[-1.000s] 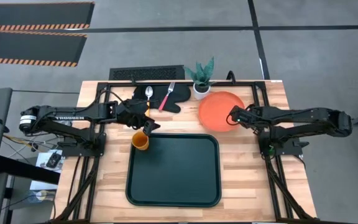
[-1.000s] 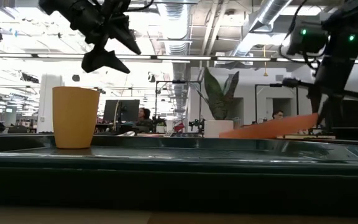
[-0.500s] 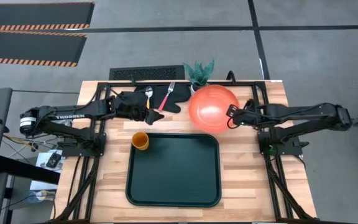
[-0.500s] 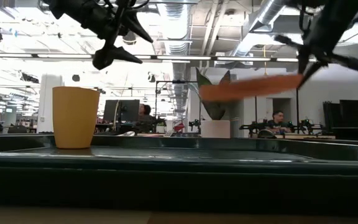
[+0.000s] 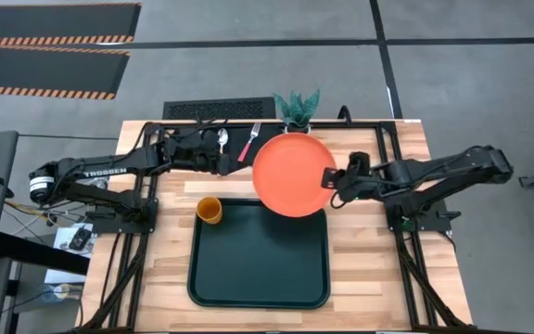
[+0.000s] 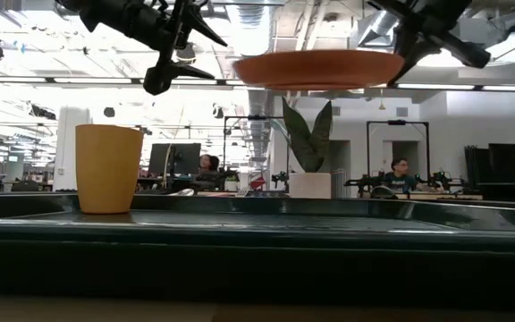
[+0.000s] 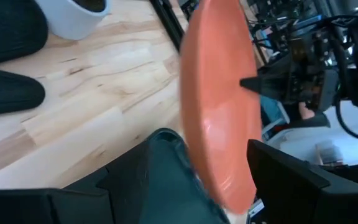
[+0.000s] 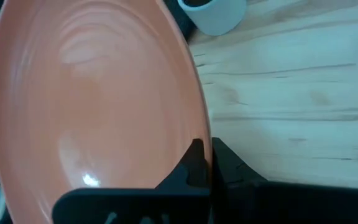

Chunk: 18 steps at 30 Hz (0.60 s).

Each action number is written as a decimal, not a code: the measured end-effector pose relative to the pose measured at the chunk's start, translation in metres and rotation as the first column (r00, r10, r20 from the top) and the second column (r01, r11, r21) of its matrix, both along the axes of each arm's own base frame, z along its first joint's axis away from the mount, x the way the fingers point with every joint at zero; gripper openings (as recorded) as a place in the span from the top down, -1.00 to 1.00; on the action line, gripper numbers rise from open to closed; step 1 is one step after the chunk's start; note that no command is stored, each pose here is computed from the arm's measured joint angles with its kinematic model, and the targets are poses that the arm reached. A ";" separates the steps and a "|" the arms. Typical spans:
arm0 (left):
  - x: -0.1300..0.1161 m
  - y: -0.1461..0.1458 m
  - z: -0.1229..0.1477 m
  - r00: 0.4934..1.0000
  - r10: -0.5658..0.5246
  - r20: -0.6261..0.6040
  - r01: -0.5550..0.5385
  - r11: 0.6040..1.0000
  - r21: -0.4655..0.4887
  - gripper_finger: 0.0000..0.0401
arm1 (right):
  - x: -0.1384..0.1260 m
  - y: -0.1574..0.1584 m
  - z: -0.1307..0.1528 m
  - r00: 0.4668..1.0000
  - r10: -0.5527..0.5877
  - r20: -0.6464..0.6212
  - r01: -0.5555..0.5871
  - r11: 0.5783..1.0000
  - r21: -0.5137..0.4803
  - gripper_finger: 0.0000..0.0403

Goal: Pick and place plate/cup/fork/spoon on tray
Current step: Put the orange plate under the yellow cup on the black serving tray

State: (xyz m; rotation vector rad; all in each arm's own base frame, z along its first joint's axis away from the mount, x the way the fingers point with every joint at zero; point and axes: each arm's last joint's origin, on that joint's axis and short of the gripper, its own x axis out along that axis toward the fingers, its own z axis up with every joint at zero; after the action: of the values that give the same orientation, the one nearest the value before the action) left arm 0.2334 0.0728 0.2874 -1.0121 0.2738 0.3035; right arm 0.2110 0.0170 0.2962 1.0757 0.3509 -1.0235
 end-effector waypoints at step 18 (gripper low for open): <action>-0.001 0.000 -0.003 0.999 -0.004 -0.037 0.005 1.000 0.028 -0.23 | 0.040 -0.004 0.021 0.993 0.119 0.024 -0.115 0.987 -0.111 0.96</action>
State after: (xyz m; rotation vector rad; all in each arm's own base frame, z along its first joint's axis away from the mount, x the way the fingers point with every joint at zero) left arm 0.2322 0.0731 0.2843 -0.9783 0.3049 0.3214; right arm 0.2508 0.0135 0.3171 0.9597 0.3258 -0.9107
